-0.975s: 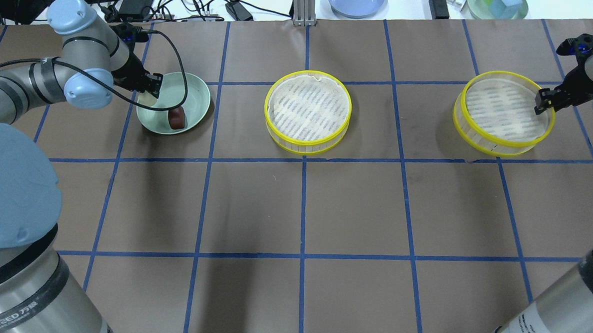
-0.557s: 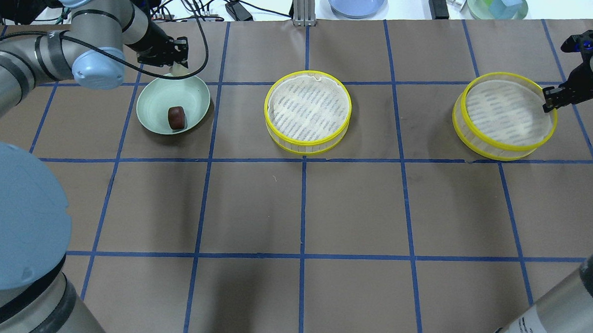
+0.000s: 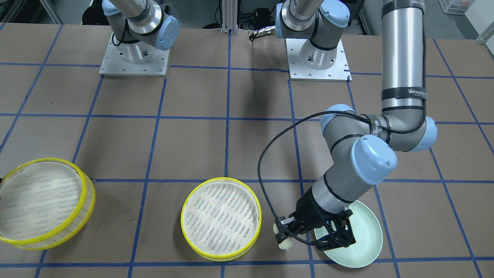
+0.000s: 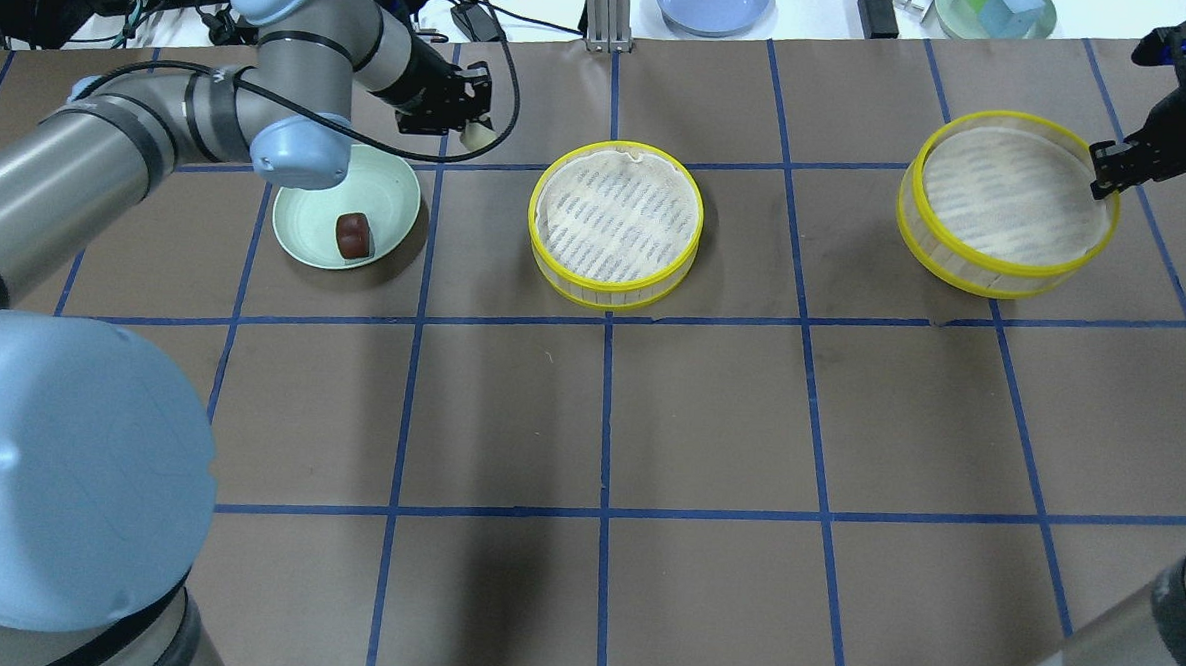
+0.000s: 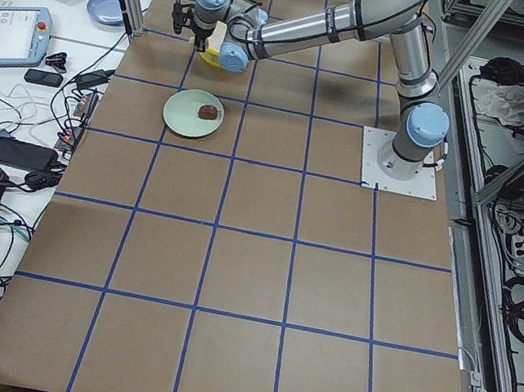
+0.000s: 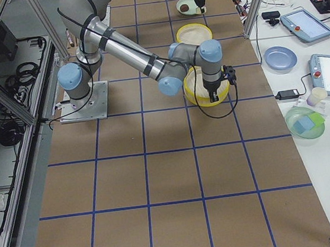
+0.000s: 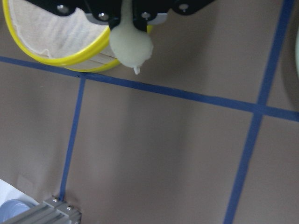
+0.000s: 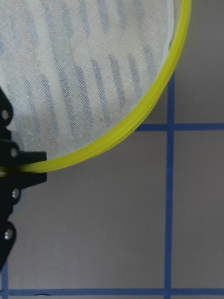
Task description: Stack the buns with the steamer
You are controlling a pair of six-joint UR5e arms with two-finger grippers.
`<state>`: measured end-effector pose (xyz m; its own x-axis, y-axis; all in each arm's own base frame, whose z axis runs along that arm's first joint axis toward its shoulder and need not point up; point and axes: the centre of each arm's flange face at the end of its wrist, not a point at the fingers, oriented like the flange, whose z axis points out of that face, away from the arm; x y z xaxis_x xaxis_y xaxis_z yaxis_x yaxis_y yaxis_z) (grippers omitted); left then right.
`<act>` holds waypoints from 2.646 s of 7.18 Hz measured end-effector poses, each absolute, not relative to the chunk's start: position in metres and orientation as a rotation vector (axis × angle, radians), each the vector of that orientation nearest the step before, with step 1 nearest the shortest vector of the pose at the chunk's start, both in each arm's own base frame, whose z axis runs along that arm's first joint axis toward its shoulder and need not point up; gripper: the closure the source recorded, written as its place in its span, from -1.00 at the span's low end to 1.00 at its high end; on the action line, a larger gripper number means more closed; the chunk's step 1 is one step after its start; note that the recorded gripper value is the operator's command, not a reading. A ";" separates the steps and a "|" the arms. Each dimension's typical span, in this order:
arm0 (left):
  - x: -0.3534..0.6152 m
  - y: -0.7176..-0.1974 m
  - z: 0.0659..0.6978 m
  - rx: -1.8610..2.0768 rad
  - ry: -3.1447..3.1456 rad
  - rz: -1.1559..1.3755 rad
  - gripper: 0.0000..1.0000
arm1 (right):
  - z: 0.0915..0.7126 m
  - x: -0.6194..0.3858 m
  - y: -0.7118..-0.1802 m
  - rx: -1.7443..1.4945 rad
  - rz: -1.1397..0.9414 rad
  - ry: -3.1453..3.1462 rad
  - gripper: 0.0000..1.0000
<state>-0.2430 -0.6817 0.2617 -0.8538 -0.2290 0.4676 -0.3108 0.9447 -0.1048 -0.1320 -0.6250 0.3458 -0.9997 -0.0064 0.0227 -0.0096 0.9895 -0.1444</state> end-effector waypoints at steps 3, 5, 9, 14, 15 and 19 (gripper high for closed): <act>-0.282 -0.664 0.237 0.389 -2.643 0.157 -1.00 | 0.388 -0.032 -0.610 -0.098 0.185 -3.124 1.00; -0.285 -0.663 0.240 0.379 -2.642 0.161 -1.00 | 0.392 0.000 -0.605 -0.201 0.160 -3.120 1.00; -0.236 -0.672 0.274 0.242 -2.833 0.298 -1.00 | 0.391 0.065 -0.604 -0.256 0.184 -3.104 1.00; -0.067 -0.677 0.267 0.131 -3.135 0.140 -1.00 | 0.339 0.204 -0.618 -0.408 0.337 -3.127 1.00; -0.053 -0.672 0.245 0.141 -3.141 0.072 -1.00 | 0.322 0.219 -0.618 -0.432 0.315 -3.129 1.00; -0.030 -0.664 0.185 0.201 -3.119 -0.080 1.00 | 0.289 0.245 -0.617 -0.468 0.248 -3.129 1.00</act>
<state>-0.0298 -0.6640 0.1853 -0.9917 -0.1284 0.0115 -0.1276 0.9904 0.0523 0.2454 -0.6168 0.2895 -0.9560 0.2881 -0.0547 0.2932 0.9444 -0.1491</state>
